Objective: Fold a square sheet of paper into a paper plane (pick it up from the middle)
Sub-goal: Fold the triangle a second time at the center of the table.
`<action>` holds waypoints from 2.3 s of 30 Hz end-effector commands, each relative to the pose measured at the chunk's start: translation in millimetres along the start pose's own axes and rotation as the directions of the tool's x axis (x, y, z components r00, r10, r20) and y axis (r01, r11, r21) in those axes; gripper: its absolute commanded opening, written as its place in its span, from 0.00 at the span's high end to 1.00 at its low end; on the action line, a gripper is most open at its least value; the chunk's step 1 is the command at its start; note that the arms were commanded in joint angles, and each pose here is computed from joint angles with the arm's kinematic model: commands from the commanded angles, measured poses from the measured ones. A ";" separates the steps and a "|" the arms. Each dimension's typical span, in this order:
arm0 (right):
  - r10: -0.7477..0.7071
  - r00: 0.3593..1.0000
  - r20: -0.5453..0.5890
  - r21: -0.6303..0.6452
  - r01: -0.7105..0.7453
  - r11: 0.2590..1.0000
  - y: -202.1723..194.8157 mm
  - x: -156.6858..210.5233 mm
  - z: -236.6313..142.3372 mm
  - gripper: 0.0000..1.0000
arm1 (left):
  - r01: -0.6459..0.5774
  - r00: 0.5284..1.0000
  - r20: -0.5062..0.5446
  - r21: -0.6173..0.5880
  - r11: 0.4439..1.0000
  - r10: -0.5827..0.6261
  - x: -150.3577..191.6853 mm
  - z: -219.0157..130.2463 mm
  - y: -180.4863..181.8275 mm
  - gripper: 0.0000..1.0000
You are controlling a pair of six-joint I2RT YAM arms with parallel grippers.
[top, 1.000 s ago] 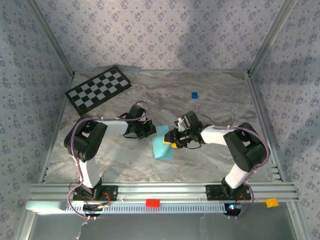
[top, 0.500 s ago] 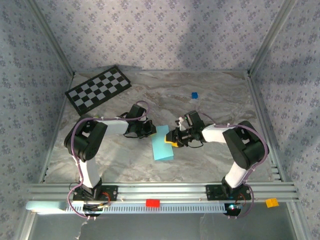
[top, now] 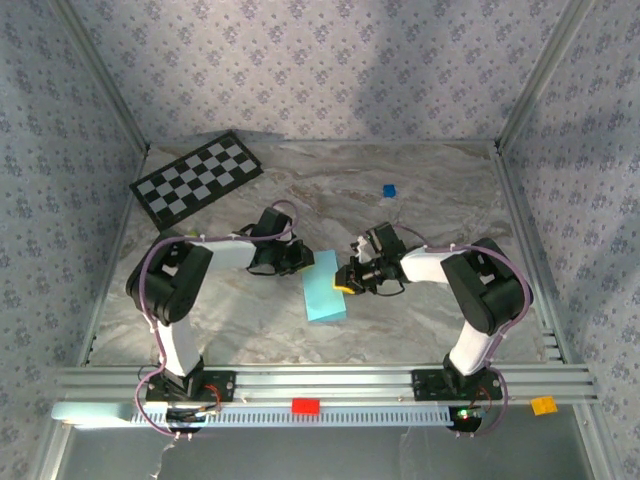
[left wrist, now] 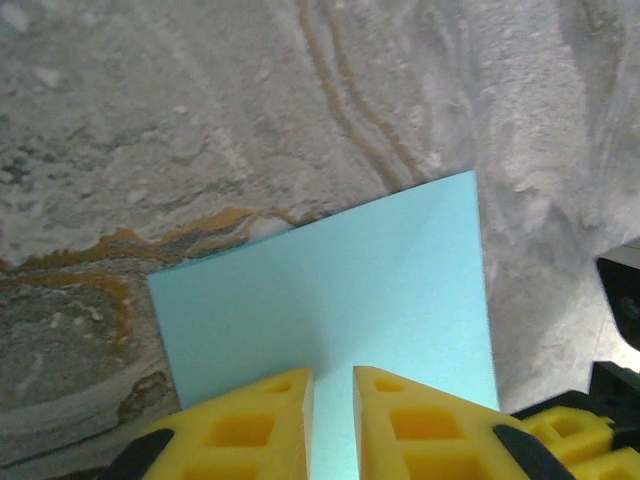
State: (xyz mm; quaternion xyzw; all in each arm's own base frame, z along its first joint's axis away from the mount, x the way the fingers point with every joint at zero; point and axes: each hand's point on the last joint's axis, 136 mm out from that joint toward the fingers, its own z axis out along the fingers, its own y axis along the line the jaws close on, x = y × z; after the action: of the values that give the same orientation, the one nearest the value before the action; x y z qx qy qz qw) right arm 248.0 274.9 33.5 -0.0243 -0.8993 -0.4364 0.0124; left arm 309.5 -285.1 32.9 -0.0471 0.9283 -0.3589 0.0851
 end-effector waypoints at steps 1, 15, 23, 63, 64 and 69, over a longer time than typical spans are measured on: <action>0.030 0.999 0.027 0.049 -0.032 0.998 -7.4 -3.9 1.9 0.91 | -0.075 0.996 0.061 0.064 0.995 0.071 -8.2 -24.6 -29.7 0.77; 0.225 0.935 0.275 0.057 -0.250 0.967 -22.9 -30.4 -8.9 0.92 | -0.143 0.973 0.186 0.003 0.990 0.140 -5.6 -76.8 -34.2 0.73; 0.166 0.954 0.251 -0.013 -0.168 0.986 0.6 -33.9 -8.3 0.80 | -0.193 0.954 0.231 -0.016 0.981 0.191 2.9 -90.9 -25.8 0.76; 0.063 0.992 0.105 0.008 -0.065 0.998 9.3 -40.8 -19.0 0.90 | -0.714 0.636 0.069 -0.324 0.620 0.768 109.7 -49.9 -60.7 0.40; 0.065 0.993 0.102 0.008 -0.066 0.998 9.1 -40.3 -18.5 0.91 | -0.732 0.614 0.051 -0.335 0.593 0.787 112.9 -45.7 -62.8 0.39; 0.072 0.992 0.103 0.012 -0.073 0.997 7.2 -41.0 -18.7 0.91 | -0.801 0.527 -0.039 -0.356 0.481 0.849 126.7 -24.1 -72.5 0.28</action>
State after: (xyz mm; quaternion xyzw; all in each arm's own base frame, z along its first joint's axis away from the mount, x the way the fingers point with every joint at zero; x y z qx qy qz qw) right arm 287.6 262.7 45.2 -0.0858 -0.9018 -0.4229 -0.0227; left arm 178.8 -338.1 82.8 0.3343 0.8827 -0.1509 0.2939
